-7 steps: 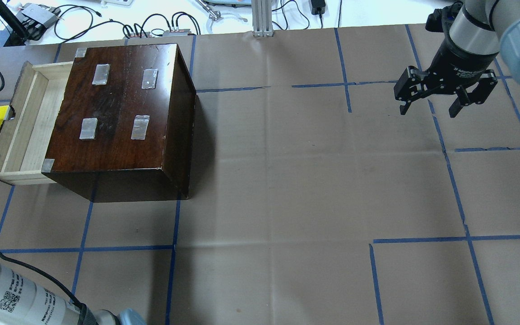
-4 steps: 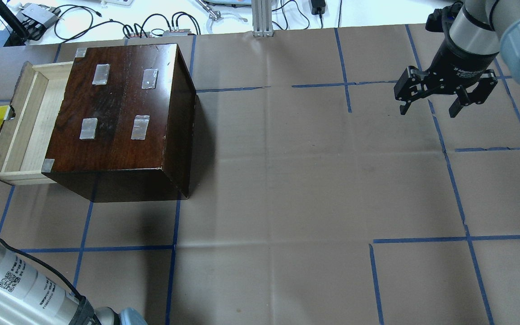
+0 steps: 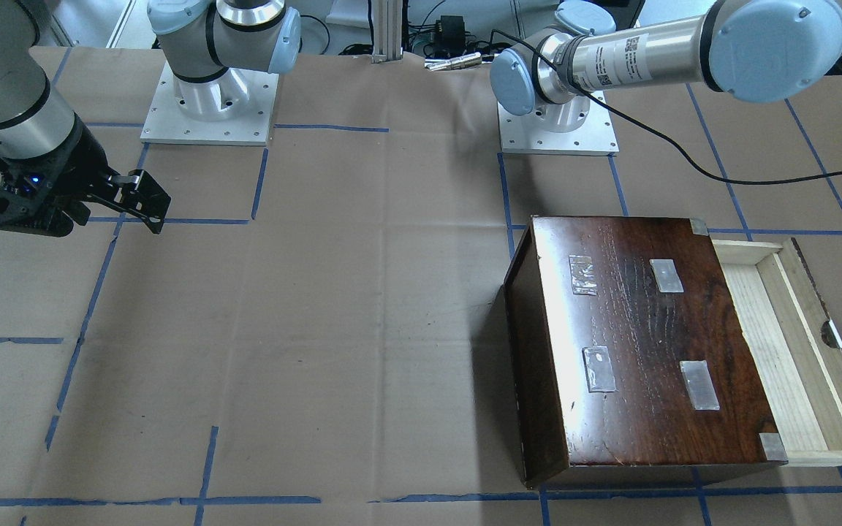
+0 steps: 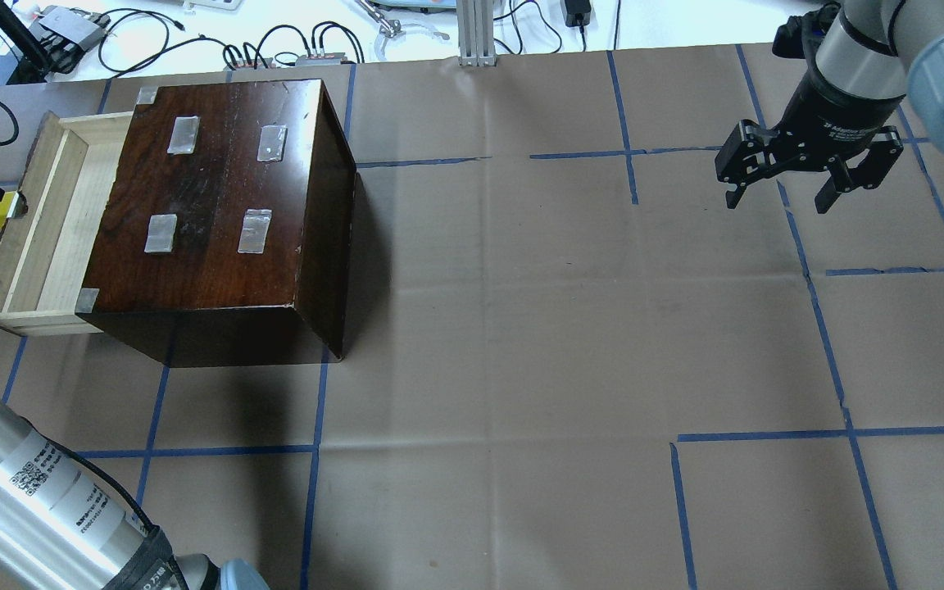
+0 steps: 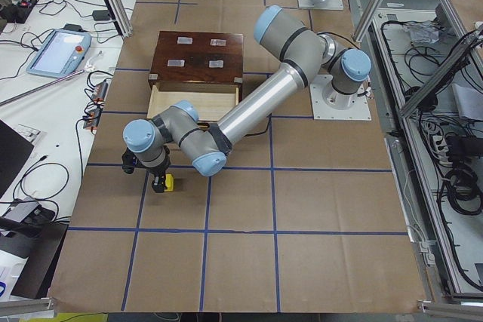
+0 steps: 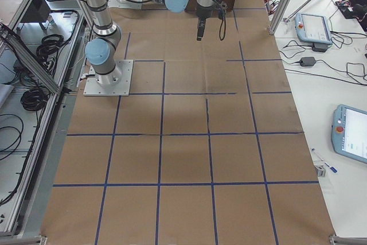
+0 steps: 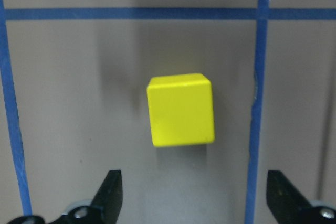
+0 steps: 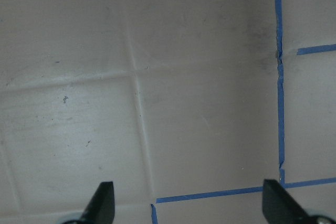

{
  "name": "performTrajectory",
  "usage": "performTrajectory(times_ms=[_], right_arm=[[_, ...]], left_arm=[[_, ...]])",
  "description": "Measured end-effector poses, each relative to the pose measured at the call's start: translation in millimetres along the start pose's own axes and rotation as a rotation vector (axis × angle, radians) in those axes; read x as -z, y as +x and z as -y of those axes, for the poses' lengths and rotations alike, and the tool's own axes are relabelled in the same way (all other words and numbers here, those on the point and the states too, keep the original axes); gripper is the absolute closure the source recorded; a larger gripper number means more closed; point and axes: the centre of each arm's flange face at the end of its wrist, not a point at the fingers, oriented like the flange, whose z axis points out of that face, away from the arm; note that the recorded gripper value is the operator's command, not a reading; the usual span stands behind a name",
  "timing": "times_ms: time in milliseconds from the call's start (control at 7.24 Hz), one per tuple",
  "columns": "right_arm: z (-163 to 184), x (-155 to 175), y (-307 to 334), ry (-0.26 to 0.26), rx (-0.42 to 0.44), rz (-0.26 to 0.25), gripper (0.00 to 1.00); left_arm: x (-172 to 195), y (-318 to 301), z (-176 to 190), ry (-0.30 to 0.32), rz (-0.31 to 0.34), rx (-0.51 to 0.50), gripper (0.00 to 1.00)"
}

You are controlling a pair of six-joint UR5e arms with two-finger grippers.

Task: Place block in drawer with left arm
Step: 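Lower the left gripper and grasp the yellow cube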

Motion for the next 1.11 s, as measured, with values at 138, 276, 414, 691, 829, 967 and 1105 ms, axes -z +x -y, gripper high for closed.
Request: performTrajectory(times_ms=[138,276,414,691,829,967,1105], right_arm=[[0.0,0.1,0.0,0.000,0.000,0.000,0.00],[0.1,0.3,0.0,0.001,0.000,0.000,0.00],[0.1,0.2,0.0,0.000,-0.001,0.000,0.00],[0.0,0.0,0.0,0.000,-0.001,0.000,0.00],[0.0,0.0,0.0,0.000,0.000,0.000,0.00],[0.0,0.0,0.0,0.000,0.000,0.000,0.00],[0.0,0.0,0.0,0.000,0.000,0.000,0.00]], left_arm=[[-14.3,-1.0,6.7,-0.001,-0.001,0.010,0.08],[-26.1,-1.4,11.9,-0.002,-0.001,0.030,0.09],[-35.4,-1.1,16.4,-0.001,0.000,0.039,0.14],[-49.9,-0.3,21.5,-0.002,0.000,0.042,0.31],[-54.3,0.0,21.5,-0.008,-0.001,0.039,0.46],[-57.0,0.7,21.1,-0.015,-0.001,0.032,0.60],[-58.0,1.5,20.3,-0.023,-0.002,0.026,0.78]])
